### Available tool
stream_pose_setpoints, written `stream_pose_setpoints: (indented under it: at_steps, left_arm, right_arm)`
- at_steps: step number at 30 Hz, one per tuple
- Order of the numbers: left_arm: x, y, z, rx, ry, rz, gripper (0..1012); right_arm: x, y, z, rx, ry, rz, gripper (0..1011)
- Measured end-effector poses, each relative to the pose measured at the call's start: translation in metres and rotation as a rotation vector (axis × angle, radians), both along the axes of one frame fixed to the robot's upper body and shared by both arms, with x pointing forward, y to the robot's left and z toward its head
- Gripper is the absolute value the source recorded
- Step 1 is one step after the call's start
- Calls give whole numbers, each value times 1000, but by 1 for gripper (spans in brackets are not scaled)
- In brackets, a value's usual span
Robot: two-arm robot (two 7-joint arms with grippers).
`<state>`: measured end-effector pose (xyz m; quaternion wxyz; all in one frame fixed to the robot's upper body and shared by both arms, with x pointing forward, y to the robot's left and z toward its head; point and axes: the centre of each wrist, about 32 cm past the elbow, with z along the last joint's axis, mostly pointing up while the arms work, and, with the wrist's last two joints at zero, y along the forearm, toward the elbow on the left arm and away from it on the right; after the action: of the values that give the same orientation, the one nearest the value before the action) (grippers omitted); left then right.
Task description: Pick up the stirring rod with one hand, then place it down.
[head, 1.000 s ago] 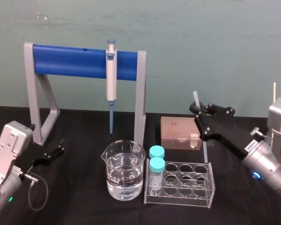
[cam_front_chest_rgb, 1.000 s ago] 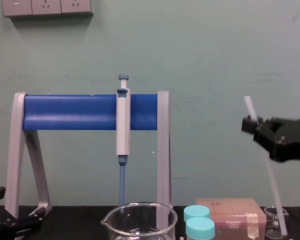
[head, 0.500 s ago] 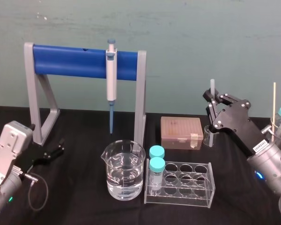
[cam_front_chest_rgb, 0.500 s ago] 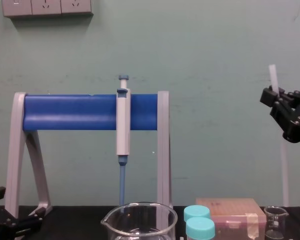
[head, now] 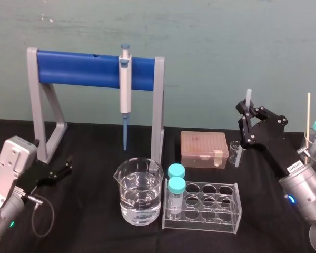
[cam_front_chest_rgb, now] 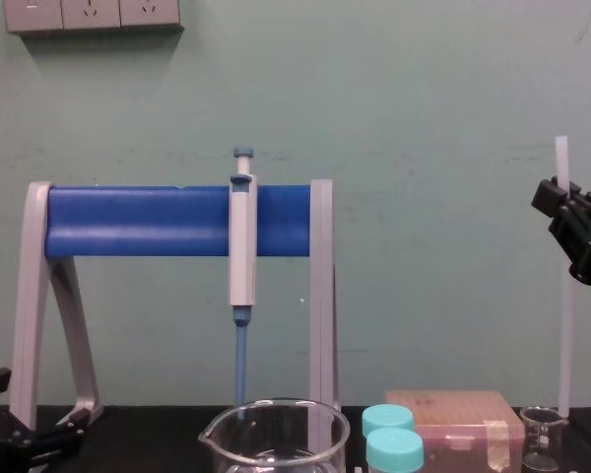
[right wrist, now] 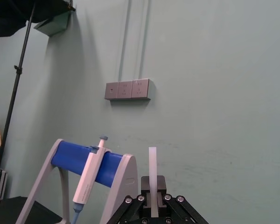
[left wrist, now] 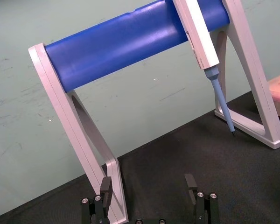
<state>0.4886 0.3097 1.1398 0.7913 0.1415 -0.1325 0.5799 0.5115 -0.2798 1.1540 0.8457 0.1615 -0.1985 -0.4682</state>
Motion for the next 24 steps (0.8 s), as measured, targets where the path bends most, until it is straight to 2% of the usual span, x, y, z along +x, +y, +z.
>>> stream_pose_setpoints:
  at_steps: [24]
  left_arm:
    - [0,0,0,0,0,0,1001]
  right_arm:
    - [1,0,-2,0,13,4,72]
